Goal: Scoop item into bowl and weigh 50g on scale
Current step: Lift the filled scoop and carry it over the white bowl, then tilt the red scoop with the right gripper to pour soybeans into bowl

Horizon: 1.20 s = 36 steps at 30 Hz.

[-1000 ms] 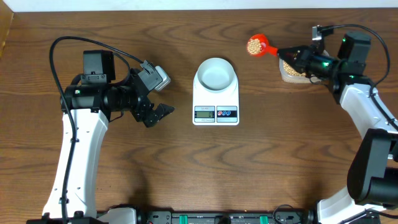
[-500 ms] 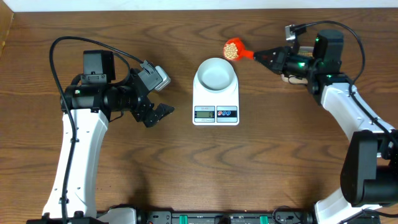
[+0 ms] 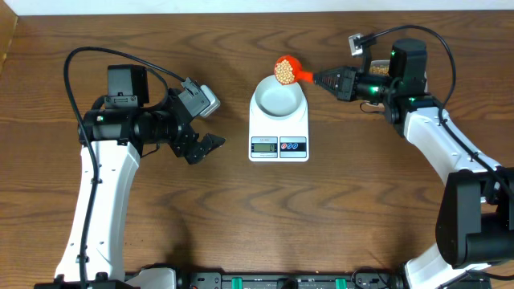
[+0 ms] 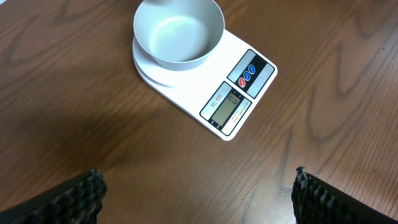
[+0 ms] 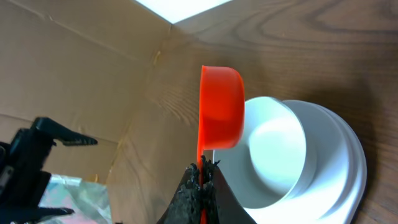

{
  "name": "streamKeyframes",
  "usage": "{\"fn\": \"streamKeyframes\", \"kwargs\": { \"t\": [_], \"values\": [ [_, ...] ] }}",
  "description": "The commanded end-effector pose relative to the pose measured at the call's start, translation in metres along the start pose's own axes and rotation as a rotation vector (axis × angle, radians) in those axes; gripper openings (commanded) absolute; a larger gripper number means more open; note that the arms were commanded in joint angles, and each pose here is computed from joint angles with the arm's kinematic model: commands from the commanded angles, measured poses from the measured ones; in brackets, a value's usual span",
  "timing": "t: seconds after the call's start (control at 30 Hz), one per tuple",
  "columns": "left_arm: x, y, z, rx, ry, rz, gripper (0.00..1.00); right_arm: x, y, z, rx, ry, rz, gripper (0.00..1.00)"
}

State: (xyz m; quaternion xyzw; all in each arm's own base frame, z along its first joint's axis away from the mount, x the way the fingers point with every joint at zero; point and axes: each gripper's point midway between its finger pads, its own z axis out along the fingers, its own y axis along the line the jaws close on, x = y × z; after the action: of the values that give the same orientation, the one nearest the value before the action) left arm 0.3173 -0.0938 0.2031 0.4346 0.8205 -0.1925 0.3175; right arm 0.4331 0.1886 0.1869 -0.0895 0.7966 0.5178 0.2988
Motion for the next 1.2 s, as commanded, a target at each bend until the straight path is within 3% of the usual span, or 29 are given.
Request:
{"fn": "streamKeyframes", "kwargs": {
  "t": [0.0, 1.17],
  "values": [
    [-0.008, 0.0, -0.006, -0.009, -0.022, 0.033, 0.98, 0.011, -0.006, 0.004, 0.006, 0.032, -0.092, 0.01],
    [-0.008, 0.0, -0.006, -0.008, -0.022, 0.032, 0.98, 0.024, -0.02, 0.01, 0.085, 0.082, -0.509, 0.01]
  ]
}}
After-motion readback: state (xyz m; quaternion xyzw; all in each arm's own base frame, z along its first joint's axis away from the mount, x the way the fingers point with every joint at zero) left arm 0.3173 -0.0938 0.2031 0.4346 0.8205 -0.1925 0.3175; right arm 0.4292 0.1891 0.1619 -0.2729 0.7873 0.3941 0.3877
